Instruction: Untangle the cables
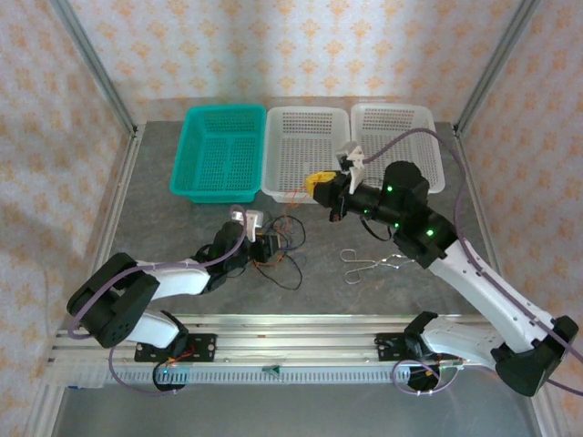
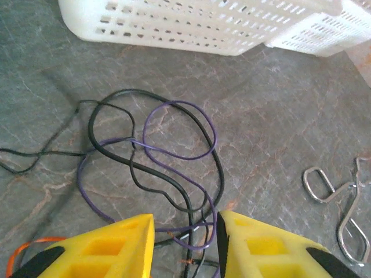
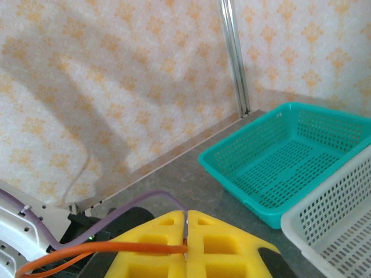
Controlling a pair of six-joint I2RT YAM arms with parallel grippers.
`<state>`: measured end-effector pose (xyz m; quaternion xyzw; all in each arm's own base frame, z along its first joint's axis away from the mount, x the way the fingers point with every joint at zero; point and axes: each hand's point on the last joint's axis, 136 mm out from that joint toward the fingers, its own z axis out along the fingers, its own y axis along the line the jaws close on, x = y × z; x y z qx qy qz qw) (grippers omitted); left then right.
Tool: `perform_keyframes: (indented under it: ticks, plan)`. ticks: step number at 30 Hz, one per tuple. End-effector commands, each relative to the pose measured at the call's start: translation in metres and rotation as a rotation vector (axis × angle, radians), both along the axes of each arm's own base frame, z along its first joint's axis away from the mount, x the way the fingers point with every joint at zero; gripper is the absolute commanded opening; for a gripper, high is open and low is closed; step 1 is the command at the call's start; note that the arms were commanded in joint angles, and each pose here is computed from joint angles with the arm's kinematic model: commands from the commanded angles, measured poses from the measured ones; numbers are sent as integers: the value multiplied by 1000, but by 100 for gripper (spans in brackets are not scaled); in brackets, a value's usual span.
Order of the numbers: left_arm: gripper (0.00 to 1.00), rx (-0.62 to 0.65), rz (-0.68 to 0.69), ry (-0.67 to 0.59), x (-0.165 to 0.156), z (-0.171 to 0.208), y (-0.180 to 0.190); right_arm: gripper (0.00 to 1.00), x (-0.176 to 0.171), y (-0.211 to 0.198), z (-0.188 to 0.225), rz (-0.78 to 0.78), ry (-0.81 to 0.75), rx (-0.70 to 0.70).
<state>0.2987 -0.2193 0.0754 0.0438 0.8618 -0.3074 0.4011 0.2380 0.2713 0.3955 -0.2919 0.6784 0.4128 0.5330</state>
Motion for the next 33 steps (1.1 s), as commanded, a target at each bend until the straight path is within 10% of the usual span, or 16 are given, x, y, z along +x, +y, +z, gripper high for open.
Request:
perform_keyframes:
  ticks: [1,15,33]
  plan:
    - [35,6,16,-1,-3,-4,2,0,-8,-14,30,-40,-86,14]
    - [44,20,87,-103,6,42,3,0,7,-52,37,-278,-161,64]
    - [99,20,284,-175,17,142,31,0,74,-68,35,-582,-20,85]
